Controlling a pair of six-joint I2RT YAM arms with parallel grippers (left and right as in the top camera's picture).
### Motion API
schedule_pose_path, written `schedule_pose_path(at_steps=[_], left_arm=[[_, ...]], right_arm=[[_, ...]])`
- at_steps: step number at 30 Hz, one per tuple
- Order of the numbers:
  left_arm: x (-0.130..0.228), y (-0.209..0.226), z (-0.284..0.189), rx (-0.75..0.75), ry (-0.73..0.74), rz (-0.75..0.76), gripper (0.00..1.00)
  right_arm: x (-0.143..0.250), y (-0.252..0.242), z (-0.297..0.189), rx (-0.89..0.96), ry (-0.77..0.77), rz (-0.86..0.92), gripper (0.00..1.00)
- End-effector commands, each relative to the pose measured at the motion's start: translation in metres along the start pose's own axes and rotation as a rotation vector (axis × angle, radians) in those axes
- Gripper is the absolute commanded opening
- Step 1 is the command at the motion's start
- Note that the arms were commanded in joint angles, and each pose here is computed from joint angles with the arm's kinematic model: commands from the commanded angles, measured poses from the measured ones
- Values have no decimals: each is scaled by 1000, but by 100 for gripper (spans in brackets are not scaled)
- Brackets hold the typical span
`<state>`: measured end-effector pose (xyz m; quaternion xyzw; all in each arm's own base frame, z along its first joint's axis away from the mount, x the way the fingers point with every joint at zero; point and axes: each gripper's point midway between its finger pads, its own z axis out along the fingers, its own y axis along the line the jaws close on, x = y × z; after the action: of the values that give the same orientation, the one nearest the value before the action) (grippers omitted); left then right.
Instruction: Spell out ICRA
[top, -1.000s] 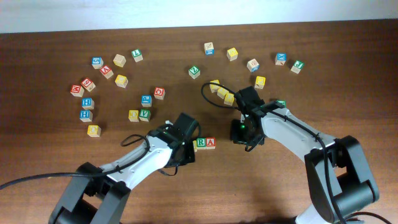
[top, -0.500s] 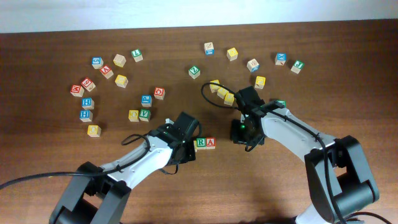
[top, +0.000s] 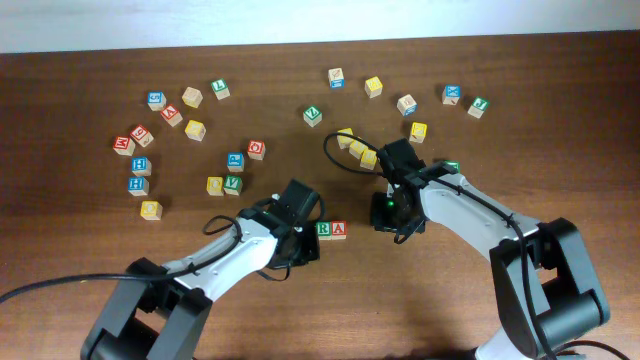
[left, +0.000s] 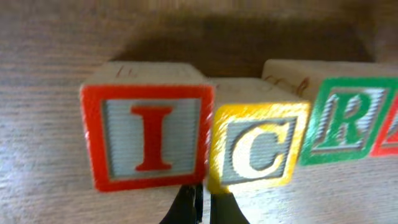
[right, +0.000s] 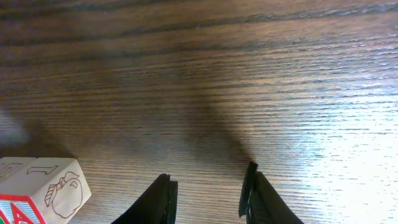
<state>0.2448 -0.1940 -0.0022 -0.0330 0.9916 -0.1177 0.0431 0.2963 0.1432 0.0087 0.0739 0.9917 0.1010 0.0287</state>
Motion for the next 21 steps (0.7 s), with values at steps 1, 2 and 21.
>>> schedule_pose_path(at_steps=[1, 2, 21], left_arm=[[1, -1, 8, 8, 6, -3, 0], [-1, -2, 8, 11, -3, -2, 0], [-10, -1, 7, -1, -47, 1, 0]], right_arm=[[-1, -3, 0, 11, -7, 10, 28], [-1, -3, 0, 11, -7, 10, 28], [-1, -3, 0, 11, -6, 10, 28]])
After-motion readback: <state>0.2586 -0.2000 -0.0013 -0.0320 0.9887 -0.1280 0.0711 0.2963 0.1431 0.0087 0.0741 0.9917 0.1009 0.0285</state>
